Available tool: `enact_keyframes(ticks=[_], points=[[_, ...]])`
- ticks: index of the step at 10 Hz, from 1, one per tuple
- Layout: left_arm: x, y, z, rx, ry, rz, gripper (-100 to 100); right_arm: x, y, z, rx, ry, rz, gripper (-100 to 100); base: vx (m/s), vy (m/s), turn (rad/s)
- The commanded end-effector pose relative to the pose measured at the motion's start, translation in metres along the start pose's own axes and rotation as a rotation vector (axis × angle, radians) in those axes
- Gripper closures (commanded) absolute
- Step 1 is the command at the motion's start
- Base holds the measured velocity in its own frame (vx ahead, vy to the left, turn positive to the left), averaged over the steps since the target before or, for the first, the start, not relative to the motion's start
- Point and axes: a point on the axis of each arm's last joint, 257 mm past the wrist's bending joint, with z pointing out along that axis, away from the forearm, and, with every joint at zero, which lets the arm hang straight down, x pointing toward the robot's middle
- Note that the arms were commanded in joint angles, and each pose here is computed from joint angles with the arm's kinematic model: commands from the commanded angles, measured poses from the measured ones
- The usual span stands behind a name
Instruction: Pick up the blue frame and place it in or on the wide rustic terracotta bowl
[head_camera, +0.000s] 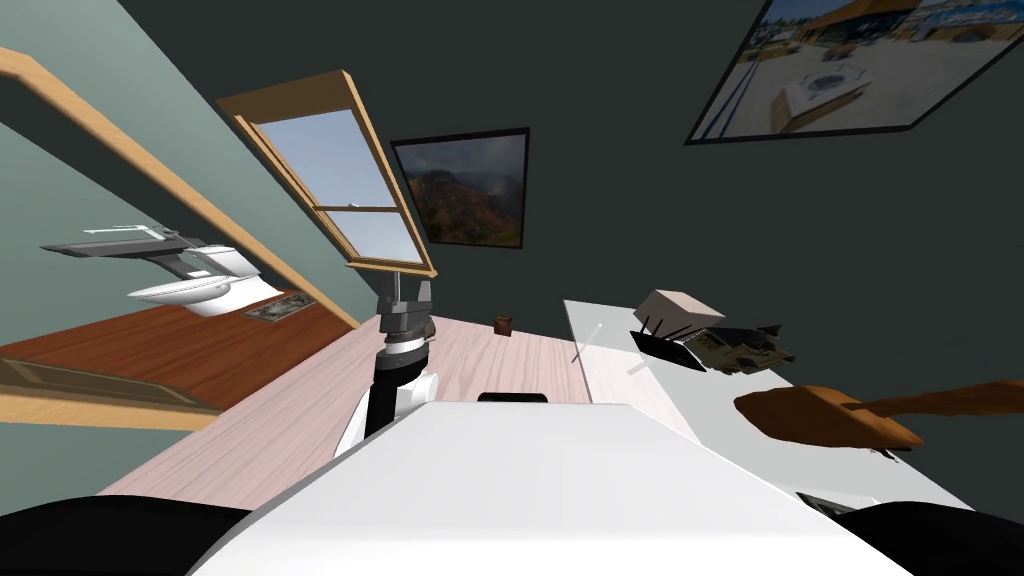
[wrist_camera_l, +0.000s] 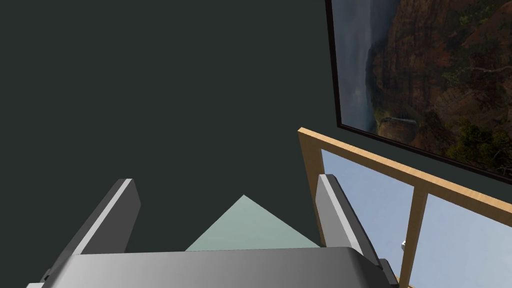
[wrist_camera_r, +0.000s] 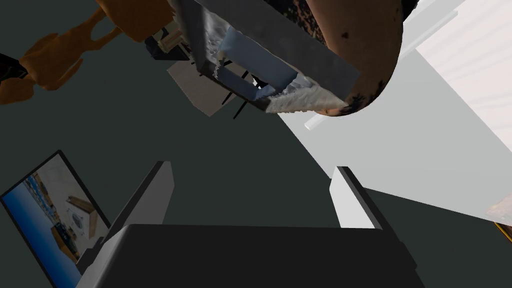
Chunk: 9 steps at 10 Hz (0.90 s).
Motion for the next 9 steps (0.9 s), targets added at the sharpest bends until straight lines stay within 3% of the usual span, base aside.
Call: enact_keyframes(ticks=[1,2,3,4,9], points=[[0.000,0.000,0.000,0.000,0.000,0.000,0,-0.001,-0.010,-0.009,-0.004,-0.008,-0.001,-100,0.104,0.008,-0.047],[0.000,0.000,0.000,0.000,0.000,0.000,0,-0.001,-0.021,-0.019,-0.010,-0.014,-0.002,-100,0.111,0.023,-0.063],[0.000,0.000,0.000,0.000,0.000,0.000,0,-0.001,-0.016,-0.014,-0.008,-0.009,-0.003,-100,0.051,0.011,-0.017],[0.000,0.000,0.000,0.000,0.000,0.000,0,-0.001,-0.017,-0.015,-0.007,-0.011,-0.002,0,0.009,0.002,0.004],[0.000,0.000,0.000,0.000,0.000,0.000,0,-0.001,-0.017,-0.014,-0.007,-0.011,-0.002,0,0.000,0.000,0.000]])
